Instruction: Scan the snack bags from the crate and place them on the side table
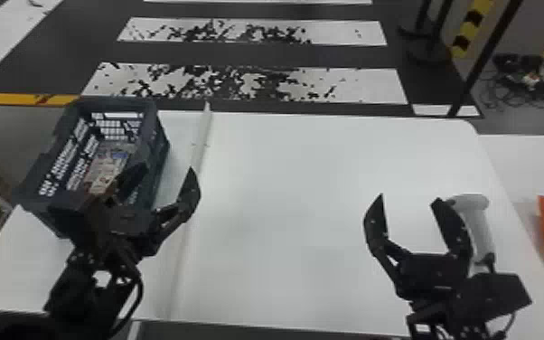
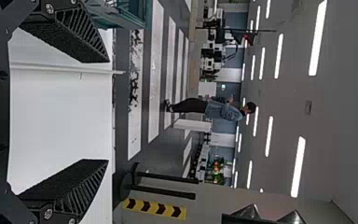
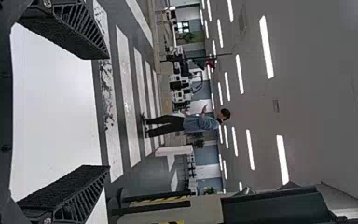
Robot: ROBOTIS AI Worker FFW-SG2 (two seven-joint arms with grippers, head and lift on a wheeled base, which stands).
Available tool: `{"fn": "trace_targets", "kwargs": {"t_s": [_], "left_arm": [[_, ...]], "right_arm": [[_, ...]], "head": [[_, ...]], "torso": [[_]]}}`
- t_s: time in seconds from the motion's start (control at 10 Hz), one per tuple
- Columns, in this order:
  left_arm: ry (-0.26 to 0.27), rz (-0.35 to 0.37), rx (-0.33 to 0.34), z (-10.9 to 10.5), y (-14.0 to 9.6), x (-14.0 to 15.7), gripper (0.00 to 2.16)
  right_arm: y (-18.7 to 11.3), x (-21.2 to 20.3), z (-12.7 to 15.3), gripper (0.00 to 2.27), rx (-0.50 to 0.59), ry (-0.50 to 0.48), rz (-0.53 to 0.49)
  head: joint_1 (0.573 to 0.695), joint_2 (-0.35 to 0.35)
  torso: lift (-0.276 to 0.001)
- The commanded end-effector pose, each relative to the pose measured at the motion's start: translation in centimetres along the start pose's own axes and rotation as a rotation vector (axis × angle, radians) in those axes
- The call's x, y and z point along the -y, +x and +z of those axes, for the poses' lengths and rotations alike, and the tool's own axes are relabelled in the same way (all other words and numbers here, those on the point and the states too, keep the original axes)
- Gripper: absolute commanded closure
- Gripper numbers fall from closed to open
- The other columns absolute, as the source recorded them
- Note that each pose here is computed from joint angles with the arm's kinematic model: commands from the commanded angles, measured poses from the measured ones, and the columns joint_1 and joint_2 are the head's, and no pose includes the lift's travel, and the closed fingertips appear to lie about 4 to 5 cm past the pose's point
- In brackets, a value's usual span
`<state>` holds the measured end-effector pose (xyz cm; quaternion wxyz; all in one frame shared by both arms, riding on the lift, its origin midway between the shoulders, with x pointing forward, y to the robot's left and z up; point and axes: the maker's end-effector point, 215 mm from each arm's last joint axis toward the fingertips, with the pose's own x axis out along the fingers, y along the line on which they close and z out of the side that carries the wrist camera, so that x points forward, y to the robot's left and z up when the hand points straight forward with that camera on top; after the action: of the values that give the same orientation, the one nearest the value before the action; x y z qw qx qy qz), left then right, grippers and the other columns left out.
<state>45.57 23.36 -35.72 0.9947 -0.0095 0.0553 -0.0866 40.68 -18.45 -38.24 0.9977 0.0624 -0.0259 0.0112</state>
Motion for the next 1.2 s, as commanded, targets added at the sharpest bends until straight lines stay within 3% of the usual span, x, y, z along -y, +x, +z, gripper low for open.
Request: {"fn": "trace_targets", "kwargs": {"t_s": [0.0,0.1,0.4,0.5,0.7,0.9,1.1], "left_arm": [[0.042,0.018,-0.034,2.3,0.7,-3.4,0.14],[0.06,0.034,-0.059,3.6,1.1,-5.7,0.14],[0.081,0.066,-0.213,4.6,3.1,-11.2,0.14],[0.107,0.082,-0.206,6.0,4.0,-12.5,0.14],[0.118,0.113,-0.221,6.8,5.3,-15.8,0.14],[0.091,0.118,-0.345,4.9,6.5,-19.3,0.14],[0.129,0.118,-0.395,4.4,7.0,-21.5,0.14]], "right_arm": [[-0.1,0.1,-0.4,0.04,-0.008,-0.001,-0.001],[-0.2,0.1,-0.6,0.04,-0.012,-0.003,0.001],[-0.5,0.2,-1.2,0.04,-0.025,-0.007,0.002],[-0.6,0.2,-1.4,0.04,-0.028,-0.008,0.001],[-0.7,0.2,-1.7,0.04,-0.036,-0.008,0.003],[-0.8,0.2,-1.8,0.04,-0.04,-0.008,0.003],[-0.8,0.2,-2.1,0.04,-0.046,-0.011,0.003]], "head": [[0.695,0.052],[0.695,0.078],[0.695,0.147],[0.695,0.168],[0.695,0.2],[0.695,0.229],[0.695,0.255]], "torso": [[-0.081],[-0.081],[-0.081],[-0.081],[-0.081],[-0.081],[-0.081]]}}
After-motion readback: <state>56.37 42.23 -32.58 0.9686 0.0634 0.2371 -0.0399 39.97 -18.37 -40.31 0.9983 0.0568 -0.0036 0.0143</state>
